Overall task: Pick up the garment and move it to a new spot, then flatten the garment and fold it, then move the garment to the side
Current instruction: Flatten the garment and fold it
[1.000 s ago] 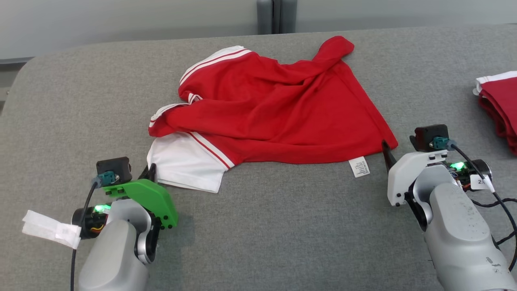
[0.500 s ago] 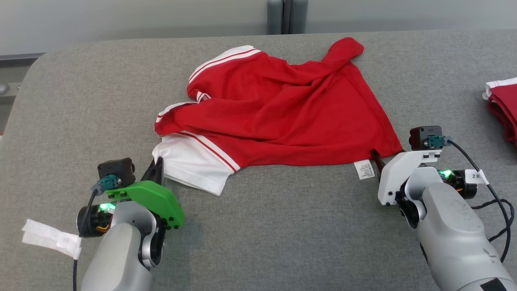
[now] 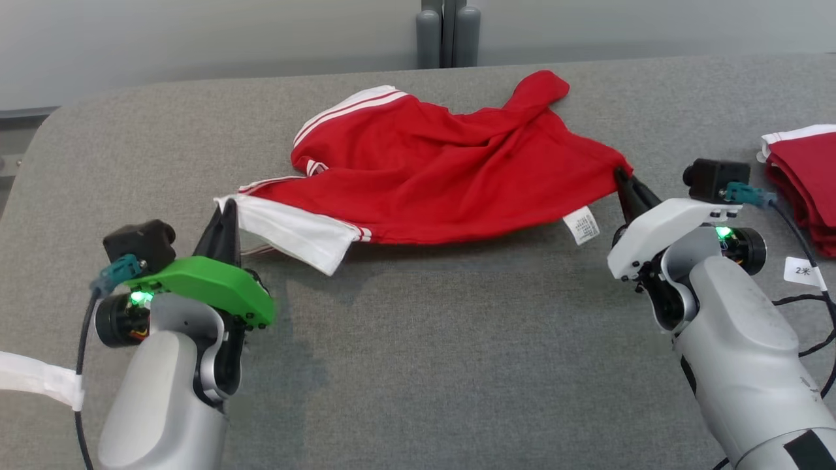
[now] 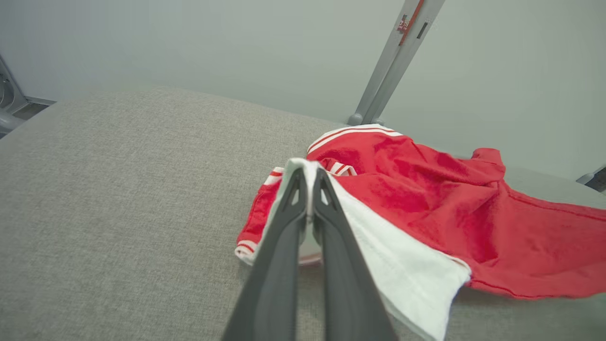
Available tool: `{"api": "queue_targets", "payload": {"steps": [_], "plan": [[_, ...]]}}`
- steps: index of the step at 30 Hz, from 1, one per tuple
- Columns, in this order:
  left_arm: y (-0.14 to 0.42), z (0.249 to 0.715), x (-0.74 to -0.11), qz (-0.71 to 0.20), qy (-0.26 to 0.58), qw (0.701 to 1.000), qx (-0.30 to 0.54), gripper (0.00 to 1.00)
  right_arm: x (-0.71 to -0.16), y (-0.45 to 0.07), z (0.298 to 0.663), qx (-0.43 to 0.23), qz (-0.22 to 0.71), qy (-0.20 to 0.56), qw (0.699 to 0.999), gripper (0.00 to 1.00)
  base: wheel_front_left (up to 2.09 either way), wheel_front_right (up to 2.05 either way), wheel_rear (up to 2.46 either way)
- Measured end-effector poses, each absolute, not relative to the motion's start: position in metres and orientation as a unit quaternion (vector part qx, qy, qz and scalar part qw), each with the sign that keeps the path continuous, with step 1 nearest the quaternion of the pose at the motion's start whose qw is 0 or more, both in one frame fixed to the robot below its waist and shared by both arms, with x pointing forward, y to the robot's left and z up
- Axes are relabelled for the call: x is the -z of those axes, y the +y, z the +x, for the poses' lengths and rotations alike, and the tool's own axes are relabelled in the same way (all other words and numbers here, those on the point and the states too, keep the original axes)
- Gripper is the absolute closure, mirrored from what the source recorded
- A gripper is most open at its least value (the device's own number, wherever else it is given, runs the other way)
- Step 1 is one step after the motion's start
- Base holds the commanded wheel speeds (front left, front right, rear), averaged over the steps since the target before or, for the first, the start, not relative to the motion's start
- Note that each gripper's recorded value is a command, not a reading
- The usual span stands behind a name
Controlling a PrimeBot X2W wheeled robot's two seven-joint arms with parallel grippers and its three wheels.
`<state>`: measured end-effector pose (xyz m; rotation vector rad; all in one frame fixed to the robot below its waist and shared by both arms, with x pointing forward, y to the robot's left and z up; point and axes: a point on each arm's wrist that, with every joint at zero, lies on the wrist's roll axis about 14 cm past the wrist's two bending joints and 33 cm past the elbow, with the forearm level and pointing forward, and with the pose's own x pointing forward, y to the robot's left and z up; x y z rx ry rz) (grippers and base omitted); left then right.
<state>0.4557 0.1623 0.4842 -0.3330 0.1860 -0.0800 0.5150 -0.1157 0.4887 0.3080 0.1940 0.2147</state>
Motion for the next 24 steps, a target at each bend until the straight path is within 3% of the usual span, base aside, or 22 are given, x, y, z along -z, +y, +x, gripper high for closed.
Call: {"api": "queue_targets", "payload": {"steps": [12, 24], "plan": [[0.156, 0.462, -0.644, -0.202, -0.110, 0.967, 0.107, 1.00, -0.620, -0.136, 0.506, -0.133, 0.207, -0.085, 0.965, 1.00, 0.00, 0.00, 0.00], [0.122, 0.391, -0.827, -0.163, -0.316, 0.907, 0.226, 1.00, -0.768, -0.174, 0.426, -0.177, 0.225, -0.255, 0.923, 1.00, 0.00, 0.00, 0.00]]}}
